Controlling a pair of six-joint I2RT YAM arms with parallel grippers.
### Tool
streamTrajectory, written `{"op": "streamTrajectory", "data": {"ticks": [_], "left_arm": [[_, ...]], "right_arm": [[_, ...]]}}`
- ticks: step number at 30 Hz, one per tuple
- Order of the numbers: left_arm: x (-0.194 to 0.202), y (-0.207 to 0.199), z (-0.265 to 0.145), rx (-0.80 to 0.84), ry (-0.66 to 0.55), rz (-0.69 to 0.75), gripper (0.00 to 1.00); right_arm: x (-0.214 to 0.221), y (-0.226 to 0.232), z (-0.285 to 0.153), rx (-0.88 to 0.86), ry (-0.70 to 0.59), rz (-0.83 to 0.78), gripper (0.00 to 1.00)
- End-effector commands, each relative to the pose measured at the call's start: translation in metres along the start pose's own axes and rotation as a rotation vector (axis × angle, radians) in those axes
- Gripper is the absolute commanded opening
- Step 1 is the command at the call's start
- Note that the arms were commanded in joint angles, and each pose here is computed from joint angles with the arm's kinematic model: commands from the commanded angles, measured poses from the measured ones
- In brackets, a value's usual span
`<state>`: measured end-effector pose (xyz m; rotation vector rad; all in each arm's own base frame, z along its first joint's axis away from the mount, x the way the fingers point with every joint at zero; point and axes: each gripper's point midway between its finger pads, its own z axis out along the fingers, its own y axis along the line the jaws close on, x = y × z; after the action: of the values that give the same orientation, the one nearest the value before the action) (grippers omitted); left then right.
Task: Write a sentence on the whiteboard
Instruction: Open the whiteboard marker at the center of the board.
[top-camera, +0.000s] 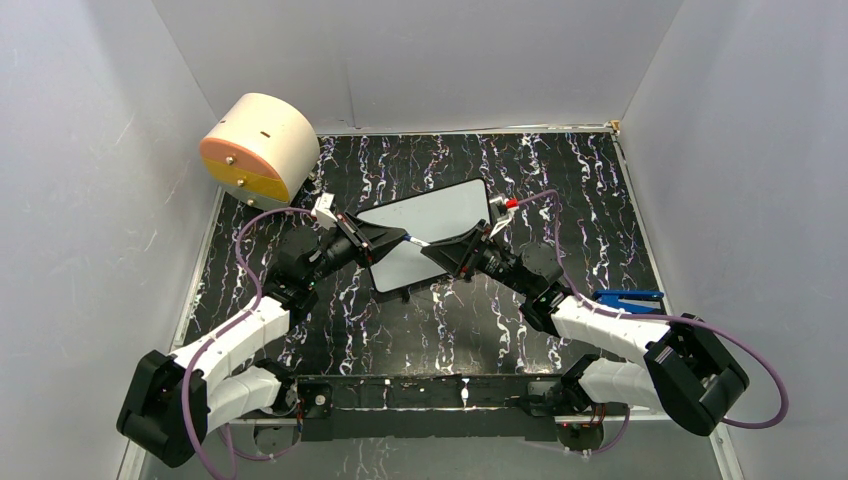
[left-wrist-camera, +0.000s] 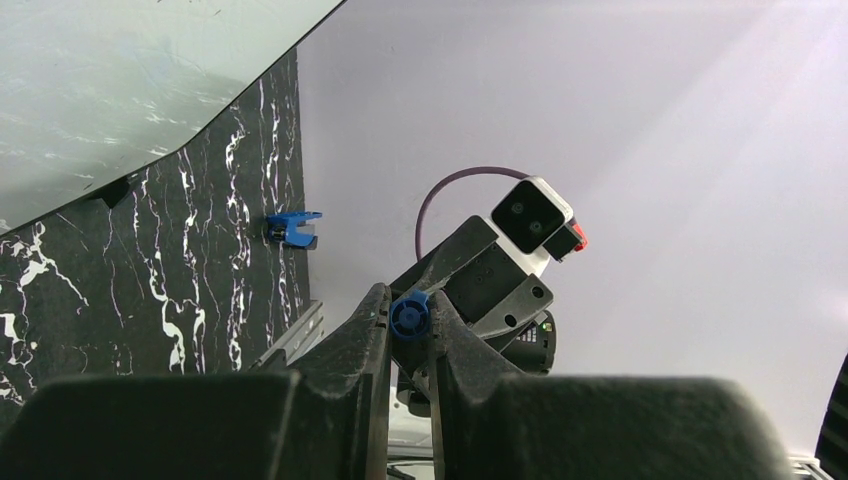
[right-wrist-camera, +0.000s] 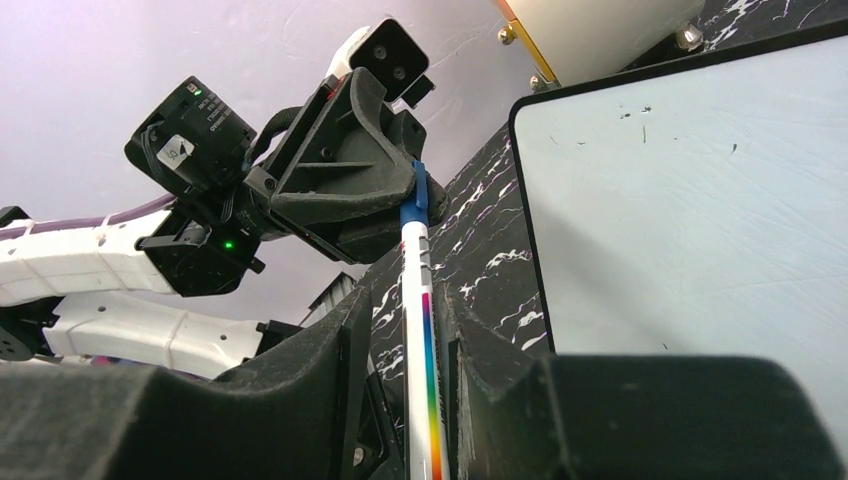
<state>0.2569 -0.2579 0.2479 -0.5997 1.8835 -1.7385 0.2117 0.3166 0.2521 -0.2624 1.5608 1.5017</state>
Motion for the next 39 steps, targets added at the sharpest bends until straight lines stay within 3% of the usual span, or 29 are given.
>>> {"op": "streamTrajectory", "data": {"ticks": [1,11,20,23,39], "left_arm": [[0.004,-0.012,0.000,0.033,0.031,0.040,0.00],[0.007,-0.012,0.001,0.021,0.055,0.062,0.00],[0.006,-0.011,0.002,0.016,0.048,0.082,0.00],[0.003,-0.012,0.002,0.023,0.028,0.092,0.00],[-0.040,-0.028,-0.011,0.098,-0.244,0.078,0.00]], "right_arm": [[-0.021,0.023,0.001,-0.086,-0.065,-0.036,0.37],[-0.019,0.024,0.000,-0.092,-0.054,-0.032,0.32],[-0.014,0.021,-0.002,-0.083,-0.035,-0.032,0.12],[-0.012,0.022,-0.004,-0.085,-0.024,-0.041,0.00],[0.009,0.019,-0.025,-0.099,0.027,-0.075,0.00]]}}
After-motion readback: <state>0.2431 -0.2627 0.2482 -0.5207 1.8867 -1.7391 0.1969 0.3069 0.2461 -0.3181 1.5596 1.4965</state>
